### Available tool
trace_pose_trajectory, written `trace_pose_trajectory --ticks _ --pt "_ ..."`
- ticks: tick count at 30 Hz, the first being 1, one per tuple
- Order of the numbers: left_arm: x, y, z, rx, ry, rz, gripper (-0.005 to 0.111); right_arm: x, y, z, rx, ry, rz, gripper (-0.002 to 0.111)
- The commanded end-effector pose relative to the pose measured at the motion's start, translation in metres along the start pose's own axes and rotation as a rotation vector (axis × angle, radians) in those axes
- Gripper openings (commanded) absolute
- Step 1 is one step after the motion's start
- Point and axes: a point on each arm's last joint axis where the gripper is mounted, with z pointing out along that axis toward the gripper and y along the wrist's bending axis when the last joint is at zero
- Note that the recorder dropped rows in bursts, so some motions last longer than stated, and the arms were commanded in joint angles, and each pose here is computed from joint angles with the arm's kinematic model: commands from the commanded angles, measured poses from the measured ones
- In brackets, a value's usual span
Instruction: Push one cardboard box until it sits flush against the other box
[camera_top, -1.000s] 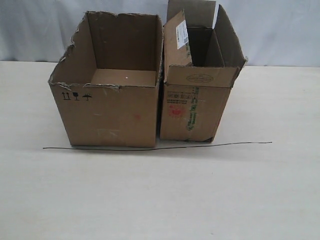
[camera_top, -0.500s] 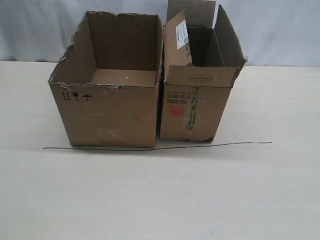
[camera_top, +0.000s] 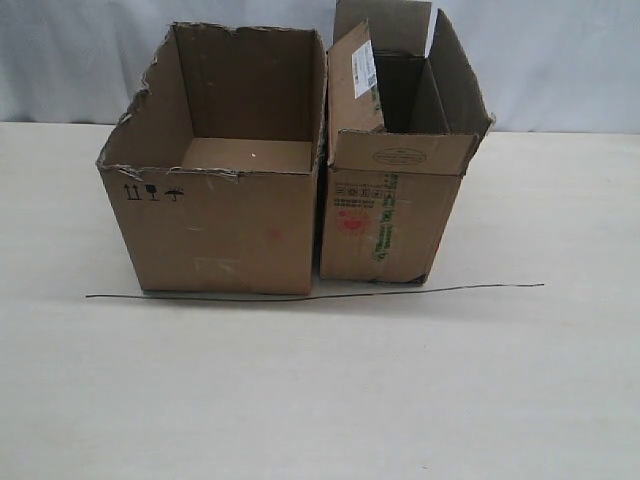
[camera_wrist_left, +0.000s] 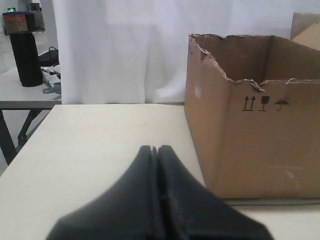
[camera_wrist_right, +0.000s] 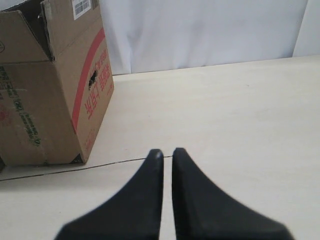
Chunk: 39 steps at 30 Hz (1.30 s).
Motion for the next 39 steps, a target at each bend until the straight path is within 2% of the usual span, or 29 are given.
trace_pose_trajectory --ticks 1,22,29,39 --pt "0.0003 0.0002 -0.0001 -0.003 -0.005 0.001 0.000 0.0009 0.0000 0.0000 -0.001 0.000 0.001 0.005" --pt "-0.0004 0.0002 -0.0001 -0.003 -0.013 0.001 0.000 0.0009 0.0001 0.0000 -0.003 0.000 0.001 0.005" --pt "-0.0003 0.0024 -0.0001 -0.042 -0.012 -0.003 0.000 0.0009 0.0001 0.0000 -0.003 0.000 0.001 0.005" --pt "-0.0004 0.0007 -0.0001 -0.012 -0.012 0.000 0.000 0.0009 0.0001 0.0000 -0.003 0.000 0.001 0.005"
